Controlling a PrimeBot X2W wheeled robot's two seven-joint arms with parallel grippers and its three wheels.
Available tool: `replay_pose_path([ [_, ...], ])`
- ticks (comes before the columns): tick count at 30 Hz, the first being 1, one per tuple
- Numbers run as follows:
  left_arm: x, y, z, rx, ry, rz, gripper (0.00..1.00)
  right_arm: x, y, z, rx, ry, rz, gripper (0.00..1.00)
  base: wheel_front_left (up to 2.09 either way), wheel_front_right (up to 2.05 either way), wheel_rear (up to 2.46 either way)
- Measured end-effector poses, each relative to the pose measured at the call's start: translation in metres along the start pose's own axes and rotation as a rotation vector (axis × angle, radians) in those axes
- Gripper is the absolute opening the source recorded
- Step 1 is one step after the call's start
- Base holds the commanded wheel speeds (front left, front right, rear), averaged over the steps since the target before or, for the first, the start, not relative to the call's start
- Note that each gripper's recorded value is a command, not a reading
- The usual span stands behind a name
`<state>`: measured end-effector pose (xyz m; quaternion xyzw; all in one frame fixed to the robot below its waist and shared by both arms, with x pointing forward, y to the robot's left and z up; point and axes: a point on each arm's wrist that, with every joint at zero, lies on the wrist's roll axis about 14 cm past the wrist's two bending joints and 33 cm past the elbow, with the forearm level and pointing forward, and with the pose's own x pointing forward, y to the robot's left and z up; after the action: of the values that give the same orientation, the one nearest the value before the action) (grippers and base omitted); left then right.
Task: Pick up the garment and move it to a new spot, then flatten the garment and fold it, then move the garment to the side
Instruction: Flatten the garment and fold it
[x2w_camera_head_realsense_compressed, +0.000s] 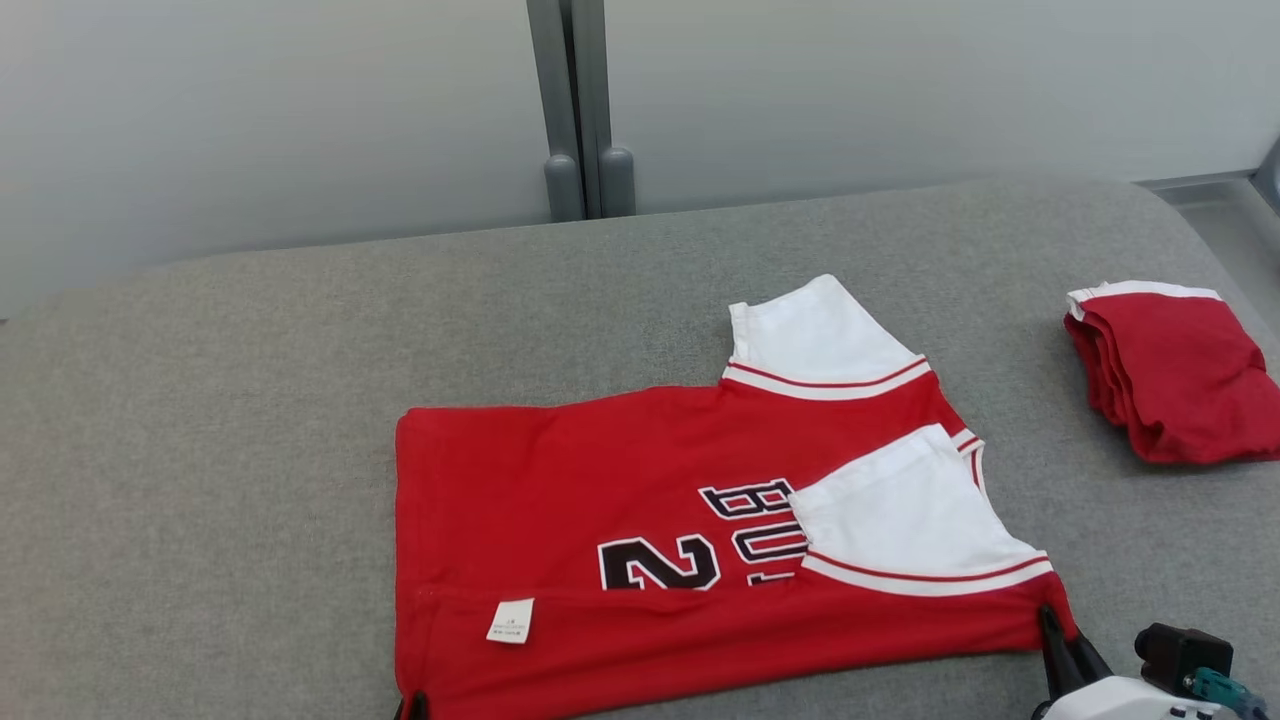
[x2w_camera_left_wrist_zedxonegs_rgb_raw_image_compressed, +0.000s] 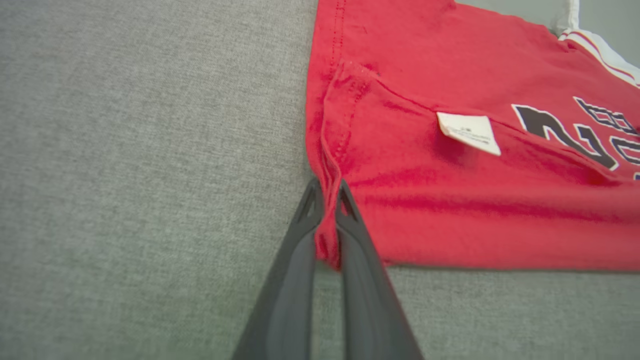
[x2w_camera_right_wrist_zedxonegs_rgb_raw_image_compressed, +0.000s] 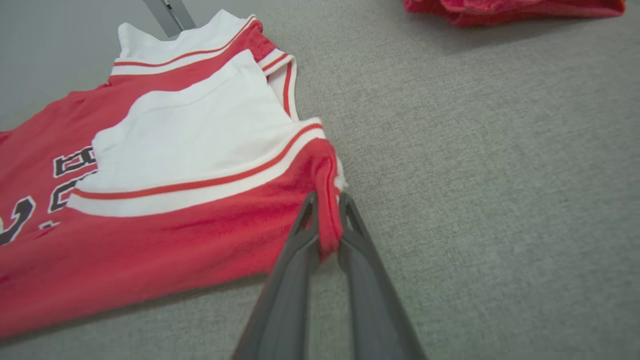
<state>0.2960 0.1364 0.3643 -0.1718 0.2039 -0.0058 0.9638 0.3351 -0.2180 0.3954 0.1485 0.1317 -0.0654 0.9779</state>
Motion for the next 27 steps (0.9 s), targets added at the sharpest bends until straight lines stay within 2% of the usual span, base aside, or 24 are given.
replay_pose_path([
  [1,-0.001,0.000,0.000,-0.008,-0.002,0.003,0.95,0.000,0.000,-0.001,0.000,0.002,0.001,0.25,0.00,0.00,0.00],
  [2,0.000,0.000,0.001,-0.009,-0.003,0.003,1.00,0.000,0.001,0.000,-0.002,0.001,0.004,0.73,0.00,0.00,0.00],
  [3,0.000,0.000,0.001,-0.010,-0.002,0.004,1.00,0.001,0.001,0.000,-0.004,0.000,0.004,1.00,0.00,0.00,0.00],
  [7,0.013,-0.004,0.021,-0.011,-0.053,0.003,1.00,0.015,0.005,0.017,-0.022,-0.037,0.018,1.00,0.00,0.00,0.00],
  [10,0.037,-0.013,0.060,0.003,-0.144,-0.014,1.00,0.035,0.015,0.038,-0.039,-0.087,0.041,1.00,0.00,0.00,0.00],
  [18,0.101,-0.024,0.113,0.065,-0.226,-0.043,1.00,0.088,0.045,0.070,-0.100,-0.145,0.122,1.00,0.00,0.00,0.00],
  [27,0.158,-0.010,0.098,0.130,-0.122,-0.008,1.00,0.143,0.067,0.084,-0.206,-0.152,0.200,1.00,0.00,0.00,0.00],
])
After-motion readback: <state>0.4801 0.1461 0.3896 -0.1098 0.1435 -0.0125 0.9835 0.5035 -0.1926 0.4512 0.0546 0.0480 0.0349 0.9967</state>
